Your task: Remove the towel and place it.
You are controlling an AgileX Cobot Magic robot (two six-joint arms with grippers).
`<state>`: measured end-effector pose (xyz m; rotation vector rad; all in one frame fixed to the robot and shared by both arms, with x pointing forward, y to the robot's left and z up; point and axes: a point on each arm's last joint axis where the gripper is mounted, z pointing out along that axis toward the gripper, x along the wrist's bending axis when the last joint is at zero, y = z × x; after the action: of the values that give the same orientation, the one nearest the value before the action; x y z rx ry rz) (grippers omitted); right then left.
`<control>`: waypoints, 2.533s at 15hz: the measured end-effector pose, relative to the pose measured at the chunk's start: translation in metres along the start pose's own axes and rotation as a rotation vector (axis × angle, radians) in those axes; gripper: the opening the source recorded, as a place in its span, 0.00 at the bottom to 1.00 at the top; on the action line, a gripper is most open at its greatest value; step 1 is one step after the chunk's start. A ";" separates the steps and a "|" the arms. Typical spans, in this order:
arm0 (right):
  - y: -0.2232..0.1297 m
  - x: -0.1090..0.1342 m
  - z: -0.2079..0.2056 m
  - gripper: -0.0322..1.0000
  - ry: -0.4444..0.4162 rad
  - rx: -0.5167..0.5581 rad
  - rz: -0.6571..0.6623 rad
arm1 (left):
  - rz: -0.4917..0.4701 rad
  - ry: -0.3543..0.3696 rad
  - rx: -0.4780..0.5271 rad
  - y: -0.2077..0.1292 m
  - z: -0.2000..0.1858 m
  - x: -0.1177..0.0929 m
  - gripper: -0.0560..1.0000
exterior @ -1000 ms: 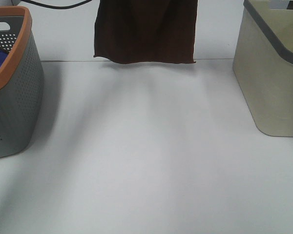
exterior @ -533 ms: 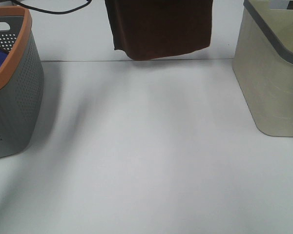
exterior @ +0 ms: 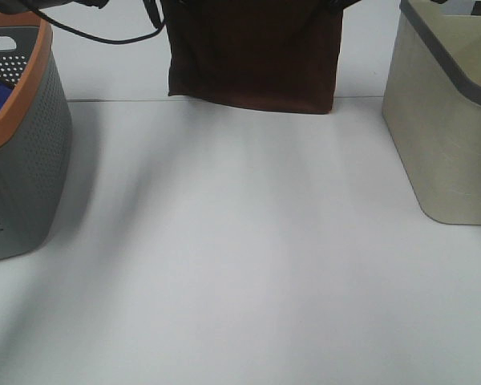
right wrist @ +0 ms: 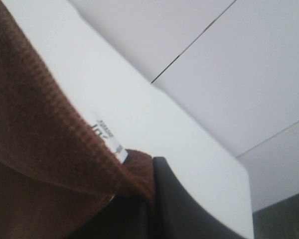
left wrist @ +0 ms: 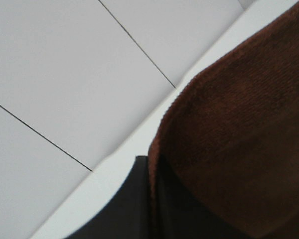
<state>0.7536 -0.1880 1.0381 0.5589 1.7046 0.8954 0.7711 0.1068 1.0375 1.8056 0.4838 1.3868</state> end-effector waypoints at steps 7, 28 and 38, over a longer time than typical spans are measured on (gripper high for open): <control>0.018 0.084 -0.028 0.05 0.289 0.467 0.058 | -0.084 -0.511 0.701 -0.014 -0.047 -0.043 0.05; -0.014 0.148 -0.113 0.05 0.887 1.122 0.442 | -0.384 -0.983 1.277 -0.055 -0.169 -0.100 0.05; -0.037 0.152 -0.202 0.05 0.834 1.269 0.541 | -0.389 -1.021 1.342 -0.053 -0.187 -0.132 0.05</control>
<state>0.5172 -0.1550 0.9463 1.7073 2.9083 0.2449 0.5617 0.1124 0.9301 2.8264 1.2161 -0.4528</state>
